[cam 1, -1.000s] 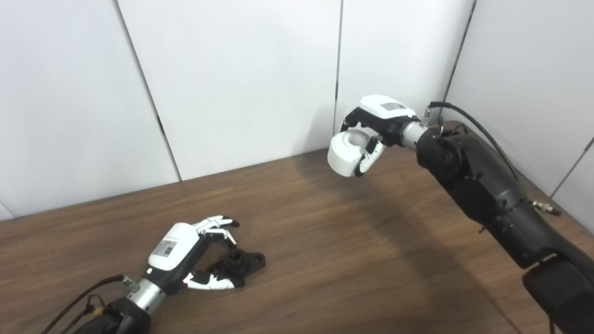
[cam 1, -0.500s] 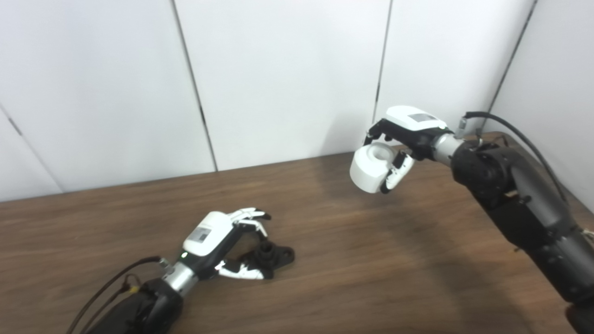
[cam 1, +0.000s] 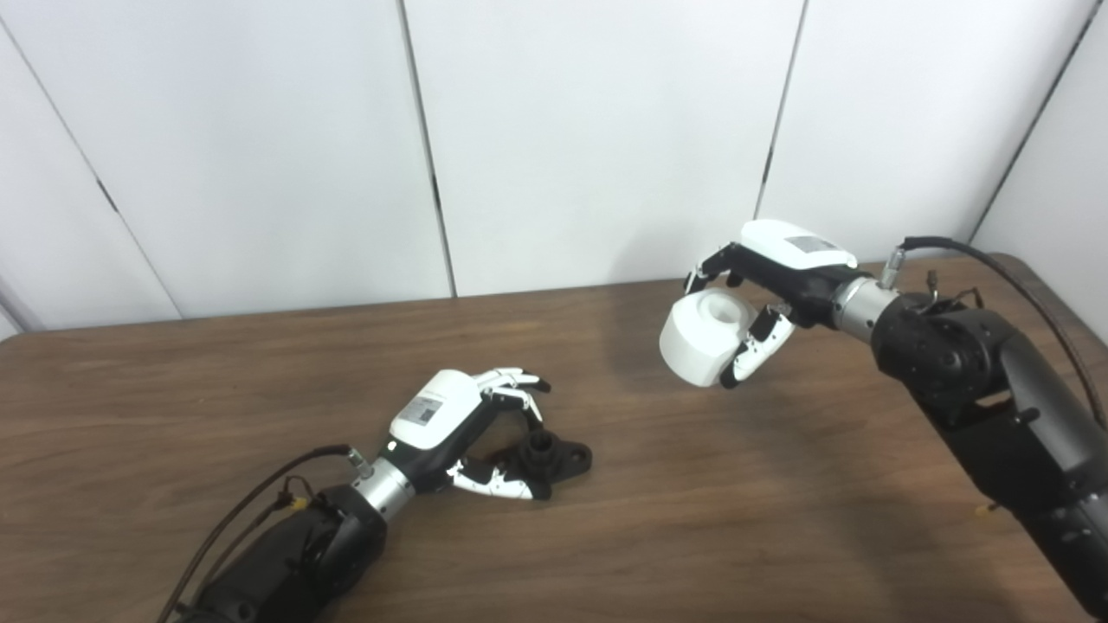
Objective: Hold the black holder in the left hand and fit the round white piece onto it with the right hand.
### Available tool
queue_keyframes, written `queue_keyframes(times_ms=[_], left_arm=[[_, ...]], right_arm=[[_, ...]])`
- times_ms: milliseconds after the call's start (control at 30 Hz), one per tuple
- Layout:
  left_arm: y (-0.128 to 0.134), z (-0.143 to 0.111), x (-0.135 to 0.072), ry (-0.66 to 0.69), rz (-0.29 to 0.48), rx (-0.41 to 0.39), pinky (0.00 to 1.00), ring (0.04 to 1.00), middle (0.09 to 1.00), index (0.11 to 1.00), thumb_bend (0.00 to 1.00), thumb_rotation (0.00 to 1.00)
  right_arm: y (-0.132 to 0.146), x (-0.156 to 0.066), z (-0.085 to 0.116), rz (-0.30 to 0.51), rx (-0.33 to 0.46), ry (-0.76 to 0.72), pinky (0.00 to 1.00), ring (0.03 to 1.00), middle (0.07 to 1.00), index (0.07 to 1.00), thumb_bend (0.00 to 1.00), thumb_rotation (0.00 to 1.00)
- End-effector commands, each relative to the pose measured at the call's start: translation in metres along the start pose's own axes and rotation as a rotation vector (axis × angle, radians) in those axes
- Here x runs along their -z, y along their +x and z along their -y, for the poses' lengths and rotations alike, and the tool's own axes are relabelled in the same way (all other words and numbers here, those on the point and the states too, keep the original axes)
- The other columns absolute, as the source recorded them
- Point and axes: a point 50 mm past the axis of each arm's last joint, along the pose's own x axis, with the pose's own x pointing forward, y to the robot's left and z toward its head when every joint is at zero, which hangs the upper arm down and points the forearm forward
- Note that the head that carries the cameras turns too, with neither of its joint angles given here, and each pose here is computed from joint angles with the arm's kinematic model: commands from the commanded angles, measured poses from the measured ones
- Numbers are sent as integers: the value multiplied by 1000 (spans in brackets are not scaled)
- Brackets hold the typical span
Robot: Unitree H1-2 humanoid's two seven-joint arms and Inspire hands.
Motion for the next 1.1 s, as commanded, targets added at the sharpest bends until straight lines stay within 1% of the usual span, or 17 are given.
queue_keyframes(times_ms=[0, 100, 333, 467, 567, 733, 867, 1067], left_arm=[[-32, 57, 3, 30, -110, 299, 688, 852, 819, 490, 521, 78], [-29, 57, 2, 21, -121, 305, 692, 854, 821, 490, 521, 78], [-22, 60, -1, 2, -141, 310, 709, 860, 821, 492, 521, 78], [-19, 61, -2, -7, -151, 316, 713, 862, 824, 492, 520, 80], [-18, 62, -2, -3, -152, 315, 711, 862, 827, 491, 520, 80], [-17, 62, -2, 5, -154, 320, 704, 864, 830, 491, 519, 81], [-16, 62, -4, 8, -158, 325, 712, 864, 829, 492, 519, 82], [-16, 62, -4, -3, -156, 322, 709, 864, 828, 492, 519, 81]], right_arm=[[-1, -20, 29, 96, 94, -46, 670, 776, 750, 481, 520, 136], [-1, -26, 26, 125, 102, -34, 640, 757, 743, 481, 521, 135], [1, -45, 20, 175, 94, -12, 691, 787, 751, 482, 519, 136], [3, -54, 18, 207, 89, -3, 680, 781, 751, 482, 519, 134], [8, -64, 15, 241, 82, -5, 676, 778, 751, 482, 519, 135], [13, -77, 10, 265, 72, -1, 665, 776, 754, 481, 519, 135], [18, -83, 6, 299, 66, 15, 645, 764, 749, 481, 519, 135], [24, -93, 2, 315, 49, 17, 634, 757, 748, 481, 518, 139]])
